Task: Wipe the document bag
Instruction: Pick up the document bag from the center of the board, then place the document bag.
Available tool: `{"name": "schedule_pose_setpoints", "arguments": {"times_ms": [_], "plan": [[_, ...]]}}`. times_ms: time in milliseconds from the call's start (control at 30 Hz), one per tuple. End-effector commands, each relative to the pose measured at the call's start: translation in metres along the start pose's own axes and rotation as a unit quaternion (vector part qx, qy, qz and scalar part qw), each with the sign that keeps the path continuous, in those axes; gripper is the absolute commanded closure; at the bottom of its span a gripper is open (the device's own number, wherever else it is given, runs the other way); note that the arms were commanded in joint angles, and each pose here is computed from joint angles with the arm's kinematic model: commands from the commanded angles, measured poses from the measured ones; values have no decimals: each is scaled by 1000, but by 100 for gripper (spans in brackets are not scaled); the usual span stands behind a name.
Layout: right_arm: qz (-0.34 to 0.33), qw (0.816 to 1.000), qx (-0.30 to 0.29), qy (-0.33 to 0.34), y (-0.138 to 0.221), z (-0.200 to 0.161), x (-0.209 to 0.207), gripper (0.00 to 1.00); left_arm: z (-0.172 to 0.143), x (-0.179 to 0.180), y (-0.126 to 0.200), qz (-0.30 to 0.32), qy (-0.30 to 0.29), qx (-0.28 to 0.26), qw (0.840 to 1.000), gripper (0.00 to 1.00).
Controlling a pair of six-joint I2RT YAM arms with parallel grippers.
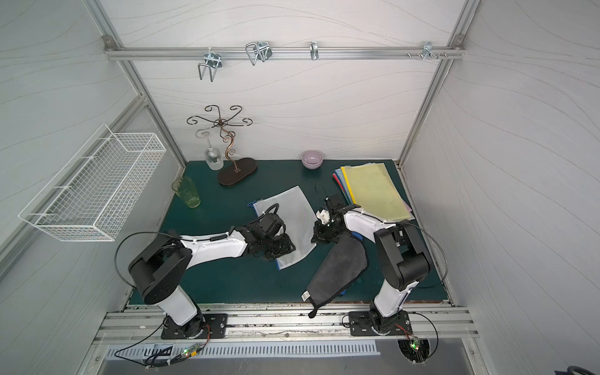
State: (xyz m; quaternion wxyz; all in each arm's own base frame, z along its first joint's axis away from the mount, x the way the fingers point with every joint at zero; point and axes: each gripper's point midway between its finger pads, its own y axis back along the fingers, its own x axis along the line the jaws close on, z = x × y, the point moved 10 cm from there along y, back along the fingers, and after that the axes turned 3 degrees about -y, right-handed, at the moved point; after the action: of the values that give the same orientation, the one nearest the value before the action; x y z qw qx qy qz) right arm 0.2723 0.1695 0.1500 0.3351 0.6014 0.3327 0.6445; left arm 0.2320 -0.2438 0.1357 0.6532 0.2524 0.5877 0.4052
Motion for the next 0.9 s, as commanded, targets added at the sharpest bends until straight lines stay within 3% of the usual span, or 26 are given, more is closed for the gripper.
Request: {"name": "schedule_pose_setpoints", "arguments": {"times_ms": [0,133,300,633,867], "plan": [[-122,990,-69,-3,54,10,-16,100,7,-17,37,-9,-36,-44,998,56],[-220,963,-151,-43,104,19,-48,100,4,-20,55,-18,-48,-56,997,55],[-256,937,-225,-72,139,47,-78,100,1,-19,59,-26,-49,-56,997,56],[-305,929,-196,-67,167,135,-130,100,-4,-14,59,-24,-48,-44,998,56],[-373,918,-120,-54,148,153,-166,100,-4,-11,52,-19,-47,-34,998,57]]}}
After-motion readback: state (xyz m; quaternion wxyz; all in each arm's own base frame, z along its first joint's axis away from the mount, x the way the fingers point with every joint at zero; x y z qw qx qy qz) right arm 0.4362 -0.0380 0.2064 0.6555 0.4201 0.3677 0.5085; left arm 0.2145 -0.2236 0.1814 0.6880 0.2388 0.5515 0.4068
